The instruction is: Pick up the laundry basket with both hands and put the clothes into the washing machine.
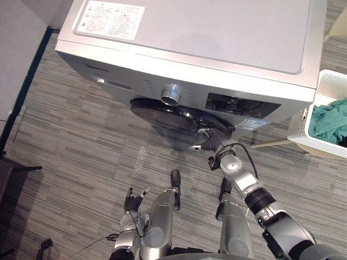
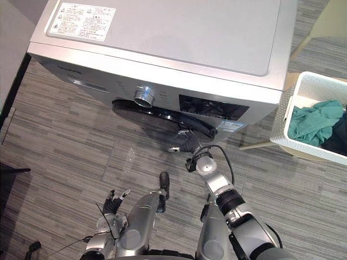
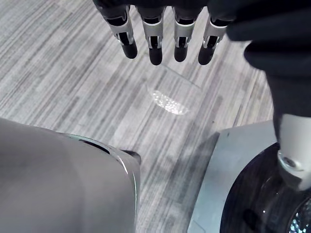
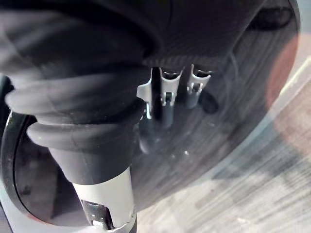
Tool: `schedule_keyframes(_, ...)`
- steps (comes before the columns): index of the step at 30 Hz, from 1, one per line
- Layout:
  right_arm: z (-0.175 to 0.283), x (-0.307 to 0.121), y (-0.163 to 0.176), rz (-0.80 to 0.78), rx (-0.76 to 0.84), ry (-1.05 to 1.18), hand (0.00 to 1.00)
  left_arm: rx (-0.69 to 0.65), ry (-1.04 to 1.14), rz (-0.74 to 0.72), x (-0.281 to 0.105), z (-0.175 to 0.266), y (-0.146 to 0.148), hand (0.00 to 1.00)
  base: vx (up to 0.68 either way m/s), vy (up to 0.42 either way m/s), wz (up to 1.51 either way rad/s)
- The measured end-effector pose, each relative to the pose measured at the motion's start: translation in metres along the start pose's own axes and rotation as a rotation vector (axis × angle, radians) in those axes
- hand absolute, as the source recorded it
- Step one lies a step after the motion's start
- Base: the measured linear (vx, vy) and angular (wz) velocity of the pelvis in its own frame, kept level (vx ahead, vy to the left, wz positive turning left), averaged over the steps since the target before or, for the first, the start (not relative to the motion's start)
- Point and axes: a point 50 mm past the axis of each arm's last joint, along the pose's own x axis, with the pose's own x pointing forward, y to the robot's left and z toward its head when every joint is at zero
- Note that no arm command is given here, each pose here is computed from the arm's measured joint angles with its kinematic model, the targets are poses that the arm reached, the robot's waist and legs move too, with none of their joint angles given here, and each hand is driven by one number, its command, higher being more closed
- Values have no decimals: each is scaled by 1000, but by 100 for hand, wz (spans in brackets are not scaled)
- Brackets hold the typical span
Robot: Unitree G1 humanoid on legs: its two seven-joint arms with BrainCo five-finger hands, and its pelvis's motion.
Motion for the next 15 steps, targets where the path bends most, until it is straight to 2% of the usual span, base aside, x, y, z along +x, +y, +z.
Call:
schedule_keyframes(2, 4, -5, -3, 71, 68, -22, 0, 7, 2, -30, 0, 0, -3, 0, 28, 16, -8)
schedule_keyframes(6, -2, -30, -1, 90, 185, -65, 0, 19, 8, -53, 0, -1, -3, 0, 25, 8, -17)
schedule_keyframes(10, -27, -67, -15, -72, 292, -43, 0, 37, 35, -45, 1, -5, 1, 0, 14, 8, -13)
schedule_keyframes(15, -44, -89, -31, -278, 274, 6, 0, 52, 53, -26, 2, -8, 7, 0, 3, 3, -19)
